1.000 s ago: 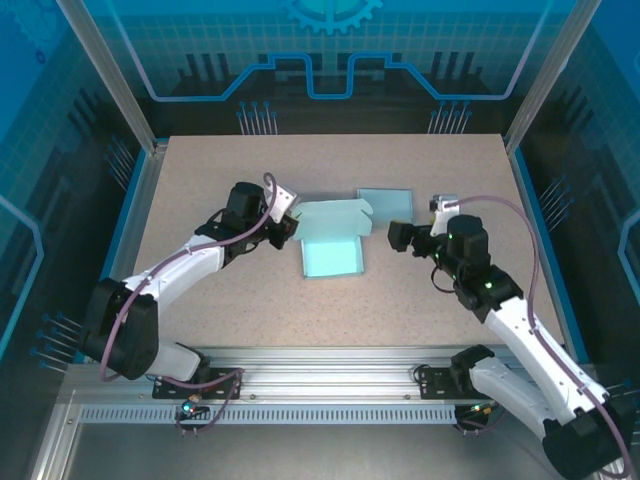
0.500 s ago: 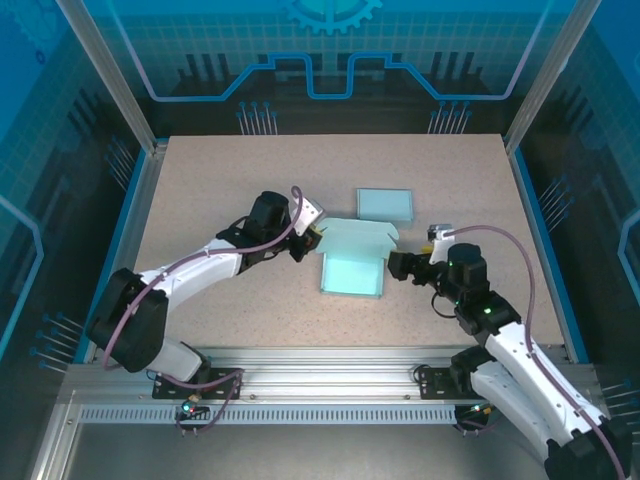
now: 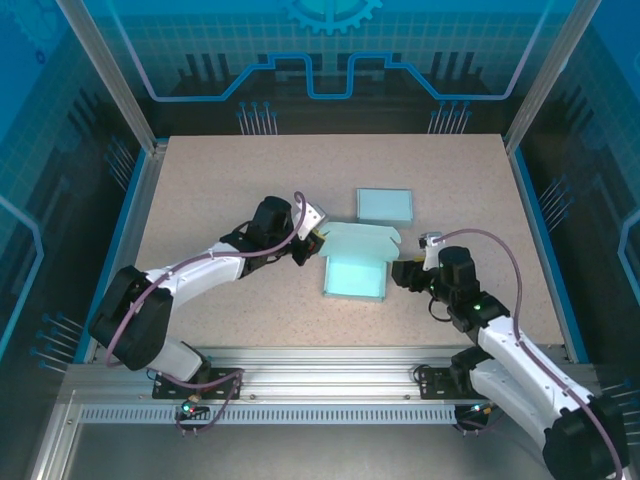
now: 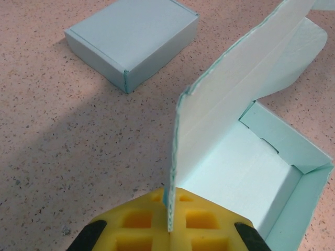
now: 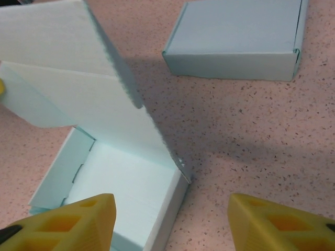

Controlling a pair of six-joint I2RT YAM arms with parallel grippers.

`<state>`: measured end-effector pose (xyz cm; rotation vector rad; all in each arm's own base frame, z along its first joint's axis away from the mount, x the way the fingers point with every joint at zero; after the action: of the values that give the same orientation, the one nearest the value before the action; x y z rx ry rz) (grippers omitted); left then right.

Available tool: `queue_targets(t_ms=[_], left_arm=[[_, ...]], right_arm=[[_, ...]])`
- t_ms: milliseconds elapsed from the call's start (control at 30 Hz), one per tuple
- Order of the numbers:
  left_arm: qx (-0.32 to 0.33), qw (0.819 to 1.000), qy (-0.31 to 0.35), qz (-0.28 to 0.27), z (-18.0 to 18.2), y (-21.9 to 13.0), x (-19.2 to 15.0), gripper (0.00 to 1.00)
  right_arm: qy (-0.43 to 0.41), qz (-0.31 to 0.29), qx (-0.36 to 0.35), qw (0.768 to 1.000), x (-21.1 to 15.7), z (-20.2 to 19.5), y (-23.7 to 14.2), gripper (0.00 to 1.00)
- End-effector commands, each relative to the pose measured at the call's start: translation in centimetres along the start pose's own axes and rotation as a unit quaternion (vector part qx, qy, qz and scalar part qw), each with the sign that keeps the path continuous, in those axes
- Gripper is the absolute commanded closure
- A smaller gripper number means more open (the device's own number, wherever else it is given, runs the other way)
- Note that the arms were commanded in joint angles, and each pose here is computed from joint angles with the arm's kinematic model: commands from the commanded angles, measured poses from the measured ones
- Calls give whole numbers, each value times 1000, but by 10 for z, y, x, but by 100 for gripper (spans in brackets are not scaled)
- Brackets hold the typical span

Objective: Fold the paper box

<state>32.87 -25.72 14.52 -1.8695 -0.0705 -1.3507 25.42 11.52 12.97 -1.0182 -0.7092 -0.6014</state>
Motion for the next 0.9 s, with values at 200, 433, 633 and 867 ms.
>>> queue_targets(t_ms=[200,433,633,867], left_arm=[[-4,1000,-5,-5,-2,4,-1,100],[-4,1000,-13,-7,-2,6,-2,100],[-5,1000,-15,-7,-3,6,-1,100],[1,1000,-19,-2,-3,8,-4,100]], right_arm=[[-30,-11,-6,999,29,2,18,41],[-34,-24,-7,999,33,1,22,54],[-29,-19,-7,999,34,1,29,62],[-24,-12,-7,1000,37,2,34,71]])
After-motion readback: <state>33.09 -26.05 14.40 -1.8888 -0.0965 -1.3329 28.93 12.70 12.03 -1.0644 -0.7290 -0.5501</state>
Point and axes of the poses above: each hand's point on the last joint's axis, 136 mm out from that joint toward the fingers, its own y axis out along the fingers, its own z axis along the line the jaws close on, x = y × z, the point moved 1 cm from there along -y, back along the fingers, and after that the axes turned 1 degree about y, right-handed, at the moved point
